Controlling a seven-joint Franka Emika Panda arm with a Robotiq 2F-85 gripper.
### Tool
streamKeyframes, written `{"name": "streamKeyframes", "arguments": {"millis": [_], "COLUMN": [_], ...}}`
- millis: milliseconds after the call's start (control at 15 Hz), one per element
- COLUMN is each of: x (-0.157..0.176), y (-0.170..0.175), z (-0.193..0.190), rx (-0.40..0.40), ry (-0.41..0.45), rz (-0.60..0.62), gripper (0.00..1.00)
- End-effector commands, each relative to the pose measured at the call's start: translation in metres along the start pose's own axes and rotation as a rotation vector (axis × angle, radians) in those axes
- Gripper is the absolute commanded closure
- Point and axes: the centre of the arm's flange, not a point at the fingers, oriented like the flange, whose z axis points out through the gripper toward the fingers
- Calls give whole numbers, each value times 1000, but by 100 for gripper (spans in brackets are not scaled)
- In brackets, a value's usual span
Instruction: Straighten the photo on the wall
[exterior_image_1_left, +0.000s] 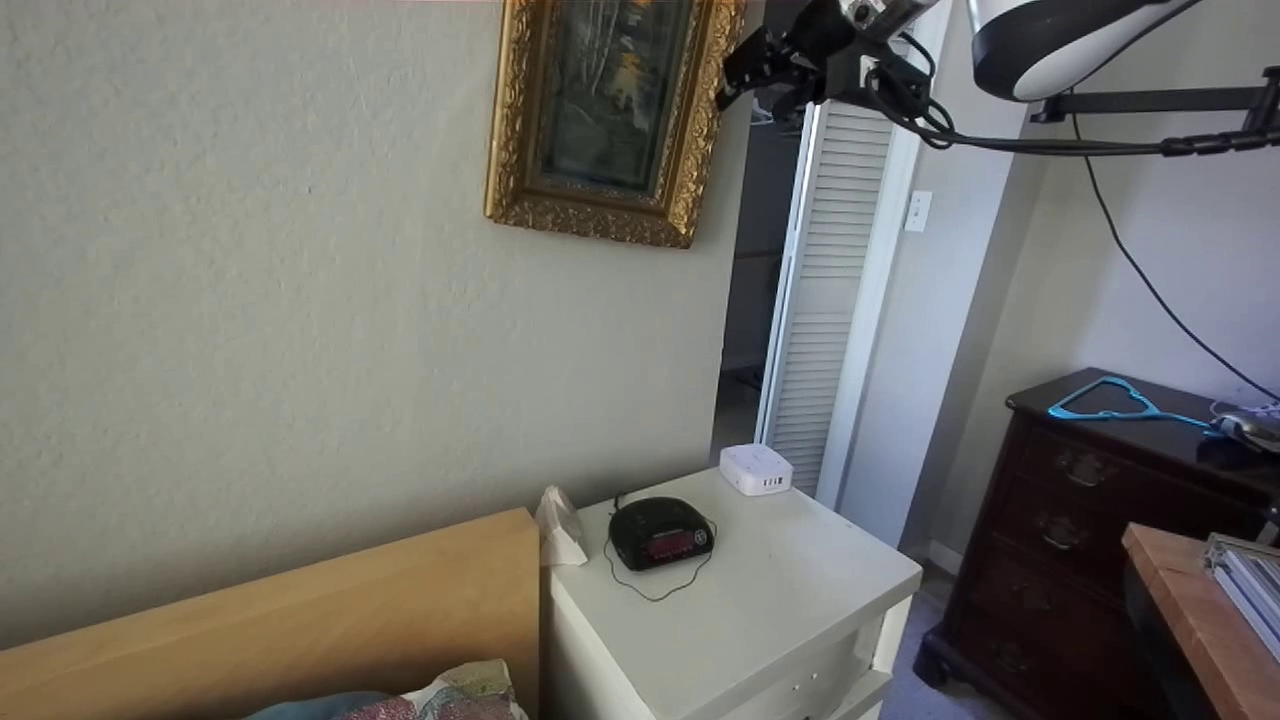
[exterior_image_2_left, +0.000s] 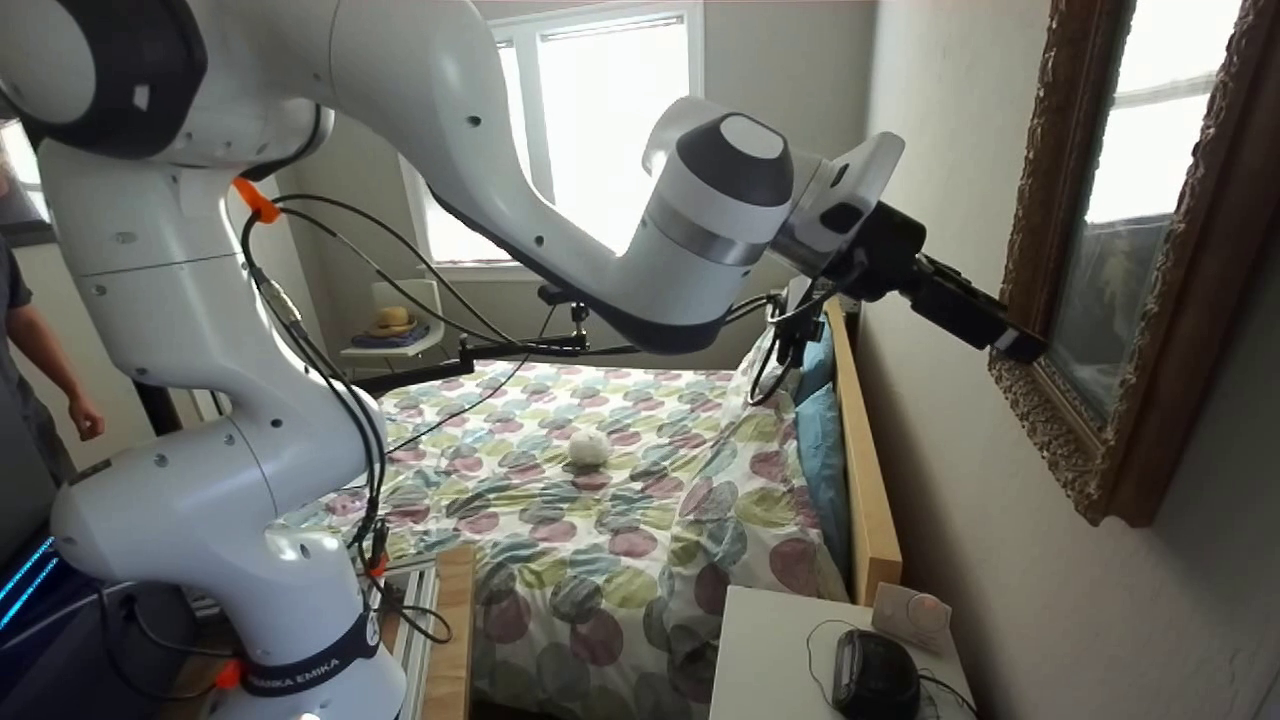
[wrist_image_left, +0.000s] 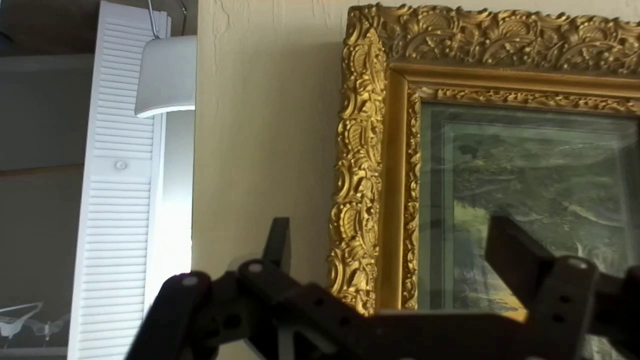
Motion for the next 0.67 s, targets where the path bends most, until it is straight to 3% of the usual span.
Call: {"name": "streamKeyframes", "arguments": {"millis": [0,600], "x": [1,8], "y": [-5,1], "z": [35,69], "rx": [-14,-20], "ry": [22,37], "rz": [32,76], "gripper": [0,0]}}
